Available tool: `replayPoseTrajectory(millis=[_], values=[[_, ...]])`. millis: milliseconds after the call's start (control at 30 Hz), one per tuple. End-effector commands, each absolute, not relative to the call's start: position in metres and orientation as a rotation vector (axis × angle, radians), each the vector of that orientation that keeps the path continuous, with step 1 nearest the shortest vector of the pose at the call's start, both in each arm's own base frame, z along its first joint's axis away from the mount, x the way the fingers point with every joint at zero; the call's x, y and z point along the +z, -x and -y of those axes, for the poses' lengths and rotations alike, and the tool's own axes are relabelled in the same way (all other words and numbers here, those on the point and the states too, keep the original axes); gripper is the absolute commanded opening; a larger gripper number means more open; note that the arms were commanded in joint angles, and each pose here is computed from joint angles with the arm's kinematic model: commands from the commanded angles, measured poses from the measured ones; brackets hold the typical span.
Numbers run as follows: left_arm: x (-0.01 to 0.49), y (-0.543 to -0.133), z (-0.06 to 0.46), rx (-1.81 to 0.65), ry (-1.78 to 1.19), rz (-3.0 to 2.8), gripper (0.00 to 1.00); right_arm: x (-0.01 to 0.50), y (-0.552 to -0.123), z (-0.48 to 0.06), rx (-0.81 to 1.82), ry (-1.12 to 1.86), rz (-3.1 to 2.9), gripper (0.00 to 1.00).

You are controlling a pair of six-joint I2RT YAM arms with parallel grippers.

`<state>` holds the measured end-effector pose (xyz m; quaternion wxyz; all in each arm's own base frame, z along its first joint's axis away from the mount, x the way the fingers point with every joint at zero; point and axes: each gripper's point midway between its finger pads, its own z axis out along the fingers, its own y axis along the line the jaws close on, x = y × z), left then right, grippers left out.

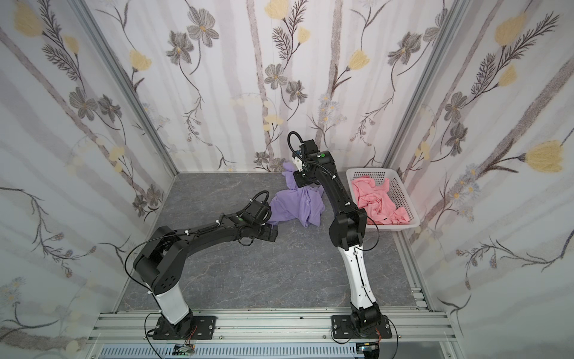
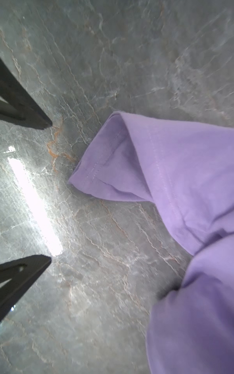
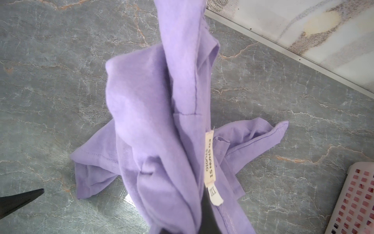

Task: Fold and stack t-shirts
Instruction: Flatten out the T-shirt at the center of the board.

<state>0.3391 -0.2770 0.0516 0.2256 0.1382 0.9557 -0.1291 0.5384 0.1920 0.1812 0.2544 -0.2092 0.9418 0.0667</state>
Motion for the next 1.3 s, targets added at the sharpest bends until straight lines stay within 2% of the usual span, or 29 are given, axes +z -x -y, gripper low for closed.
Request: replayPoseTrajectory(millis=[0, 233, 300, 333, 400, 500, 533, 567, 733, 833, 1000, 1133, 1167, 1267], values=[[0.041, -0.342, 0.277, -0.347, -0.350, -2.647, 1.00, 0.188, -0.534, -0.194, 0.208, 0.561, -2.557, 0.00], [0.027, -0.348, 0.284, -0.334, -0.373, -2.666, 1.00, 0.187, -0.530, -0.187, 0.193, 0.566, -2.572, 0.00], [0.022, -0.351, 0.283, -0.317, -0.367, -2.665, 0.95, 0.188, -0.529, -0.185, 0.197, 0.561, -2.576, 0.00], [0.020, -0.353, 0.283, -0.312, -0.371, -2.665, 0.87, 0.188, -0.528, -0.185, 0.199, 0.562, -2.578, 0.00], [0.015, -0.356, 0.285, -0.300, -0.384, -2.677, 0.66, 0.188, -0.527, -0.185, 0.202, 0.564, -2.579, 0.00], [0.007, -0.361, 0.288, -0.269, -0.430, -2.697, 0.24, 0.187, -0.526, -0.184, 0.202, 0.568, -2.587, 0.00], [0.005, -0.362, 0.288, -0.259, -0.451, -2.702, 0.07, 0.187, -0.525, -0.183, 0.200, 0.570, -2.589, 0.00], [0.005, -0.364, 0.287, -0.242, -0.463, -2.703, 0.00, 0.187, -0.524, -0.183, 0.198, 0.575, -2.589, 0.00], [0.041, -0.376, 0.263, -0.146, -0.453, -2.662, 0.00, 0.193, -0.524, -0.176, 0.204, 0.563, -2.585, 0.00], [0.106, -0.393, 0.224, -0.025, -0.393, -2.559, 0.00, 0.205, -0.524, -0.167, 0.208, 0.533, -2.569, 0.00], [0.250, -0.409, 0.143, 0.143, -0.261, -2.256, 0.00, 0.238, -0.521, -0.153, 0.255, 0.481, -2.517, 0.00], [0.346, -0.397, 0.101, 0.271, -0.243, -2.048, 0.00, 0.270, -0.514, -0.149, 0.388, 0.441, -2.456, 0.00], [0.365, -0.391, 0.095, 0.292, -0.242, -2.009, 0.00, 0.276, -0.514, -0.146, 0.422, 0.423, -2.448, 0.04], [0.400, -0.378, 0.091, 0.255, -0.229, -1.942, 0.00, 0.263, -0.520, -0.127, 0.380, 0.366, -2.487, 0.07]])
